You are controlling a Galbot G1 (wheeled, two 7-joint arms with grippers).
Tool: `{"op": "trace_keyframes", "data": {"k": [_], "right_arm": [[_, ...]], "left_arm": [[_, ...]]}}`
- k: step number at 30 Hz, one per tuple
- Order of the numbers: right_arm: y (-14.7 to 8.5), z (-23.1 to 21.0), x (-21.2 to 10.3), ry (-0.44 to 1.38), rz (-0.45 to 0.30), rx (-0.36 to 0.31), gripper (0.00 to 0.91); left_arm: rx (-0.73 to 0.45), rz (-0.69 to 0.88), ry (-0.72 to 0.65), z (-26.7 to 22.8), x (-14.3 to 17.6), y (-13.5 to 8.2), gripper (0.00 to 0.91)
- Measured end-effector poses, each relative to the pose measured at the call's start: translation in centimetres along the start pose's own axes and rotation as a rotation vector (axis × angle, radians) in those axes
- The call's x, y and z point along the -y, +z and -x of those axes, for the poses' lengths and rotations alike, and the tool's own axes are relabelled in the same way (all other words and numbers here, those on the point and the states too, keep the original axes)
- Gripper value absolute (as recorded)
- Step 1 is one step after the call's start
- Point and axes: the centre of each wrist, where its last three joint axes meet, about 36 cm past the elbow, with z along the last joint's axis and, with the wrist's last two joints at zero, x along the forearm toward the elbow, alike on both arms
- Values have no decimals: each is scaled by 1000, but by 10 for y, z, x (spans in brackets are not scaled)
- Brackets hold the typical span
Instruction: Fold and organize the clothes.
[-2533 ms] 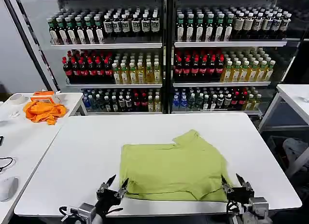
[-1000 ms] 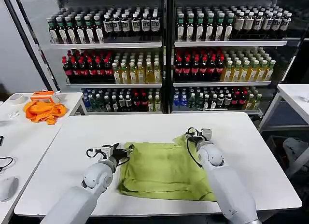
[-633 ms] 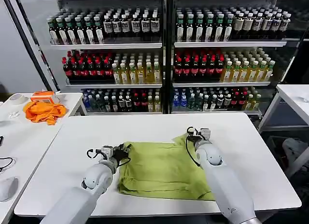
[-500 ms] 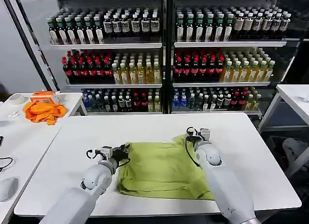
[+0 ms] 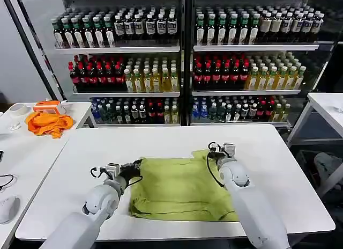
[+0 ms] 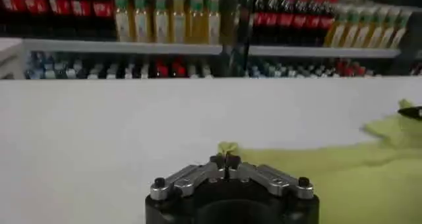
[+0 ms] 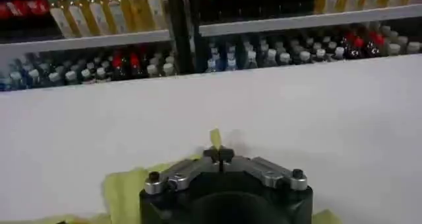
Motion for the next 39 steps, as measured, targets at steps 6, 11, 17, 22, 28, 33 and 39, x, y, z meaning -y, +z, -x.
{"op": "trace_keyframes", "data": {"k": [6,11,17,22,28,33,39], "right_arm": [[-9,-33,6,-15,-2,61,0],[-9,-64,13,-26,-1,98,0],[0,-106,25,-28,-4,124,0],[8,-140,34,-23,-8,136,0],[20,-175,41,-15,-4,134,0],[36,-190,43,4,2,103,0],[50,-194,43,25,3,69,0]], "left_arm": [[35,2,20,-18,3,-4,20],[44,5,35,-32,6,-3,20],[44,15,56,-51,10,2,20],[37,24,71,-67,15,8,20],[20,32,84,-84,20,15,20],[-10,38,93,-92,24,27,20],[-47,45,102,-97,29,44,20]]}}
